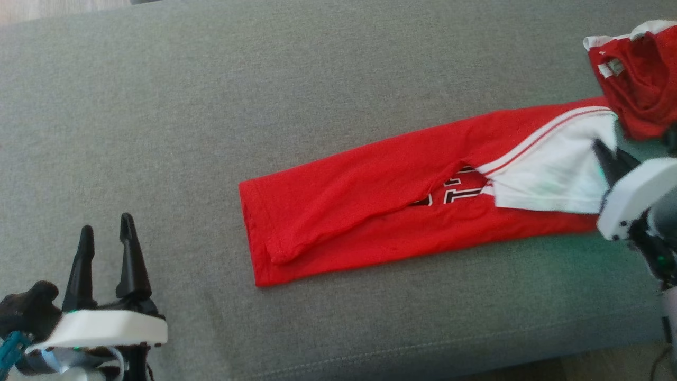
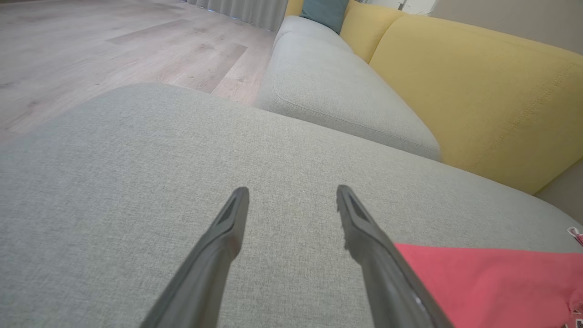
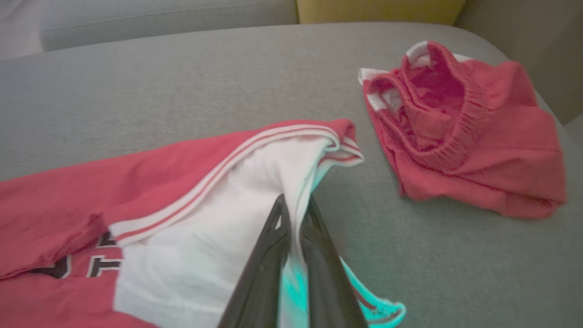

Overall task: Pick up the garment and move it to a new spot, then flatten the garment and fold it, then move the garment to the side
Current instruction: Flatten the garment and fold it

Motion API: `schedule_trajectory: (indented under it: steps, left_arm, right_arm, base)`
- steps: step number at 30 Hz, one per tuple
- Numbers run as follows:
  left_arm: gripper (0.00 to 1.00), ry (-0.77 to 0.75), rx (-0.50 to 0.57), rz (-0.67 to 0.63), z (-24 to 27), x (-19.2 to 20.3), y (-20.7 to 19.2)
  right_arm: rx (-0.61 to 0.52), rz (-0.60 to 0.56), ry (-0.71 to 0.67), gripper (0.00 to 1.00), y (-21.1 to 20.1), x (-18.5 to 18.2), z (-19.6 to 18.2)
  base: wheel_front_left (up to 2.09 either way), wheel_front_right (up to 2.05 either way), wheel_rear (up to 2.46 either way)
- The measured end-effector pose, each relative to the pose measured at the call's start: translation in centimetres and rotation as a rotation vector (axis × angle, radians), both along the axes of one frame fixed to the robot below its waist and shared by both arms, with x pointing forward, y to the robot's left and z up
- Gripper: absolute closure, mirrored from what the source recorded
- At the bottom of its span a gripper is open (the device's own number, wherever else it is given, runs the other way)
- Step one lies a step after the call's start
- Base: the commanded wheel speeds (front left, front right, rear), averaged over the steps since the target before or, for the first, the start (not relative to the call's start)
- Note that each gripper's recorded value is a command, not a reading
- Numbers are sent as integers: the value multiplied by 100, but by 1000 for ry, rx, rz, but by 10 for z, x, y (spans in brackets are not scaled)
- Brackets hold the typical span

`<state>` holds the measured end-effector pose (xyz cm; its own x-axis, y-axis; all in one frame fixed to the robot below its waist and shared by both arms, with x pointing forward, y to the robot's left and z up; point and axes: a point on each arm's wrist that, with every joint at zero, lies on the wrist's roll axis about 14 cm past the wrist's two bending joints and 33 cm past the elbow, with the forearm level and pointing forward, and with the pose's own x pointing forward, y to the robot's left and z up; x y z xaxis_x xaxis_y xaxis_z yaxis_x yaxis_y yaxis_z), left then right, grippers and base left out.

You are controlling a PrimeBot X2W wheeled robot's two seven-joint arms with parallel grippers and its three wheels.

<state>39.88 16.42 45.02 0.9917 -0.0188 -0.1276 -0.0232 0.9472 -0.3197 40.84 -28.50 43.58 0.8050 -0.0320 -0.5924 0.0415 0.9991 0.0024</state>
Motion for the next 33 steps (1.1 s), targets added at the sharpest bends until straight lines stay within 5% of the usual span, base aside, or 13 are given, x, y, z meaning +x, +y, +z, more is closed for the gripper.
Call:
schedule_trajectory:
  steps: [9,15,25,33]
  left_arm:
    - [0,-21,3,8,9,-5,3]
    - [0,-35,10,44,15,-13,15]
    - [0,-25,21,121,15,-31,38]
    - [0,-23,17,172,16,-43,51]
  right_arm:
    - [66,244,-94,100,83,9,35]
    - [214,412,-98,100,159,-1,39]
    - [455,587,-26,100,270,-22,23]
    - [520,686,60,100,324,-34,-1]
  base:
    - [0,0,0]
    - [0,0,0]
    - [0,0,0]
    - [0,0,0]
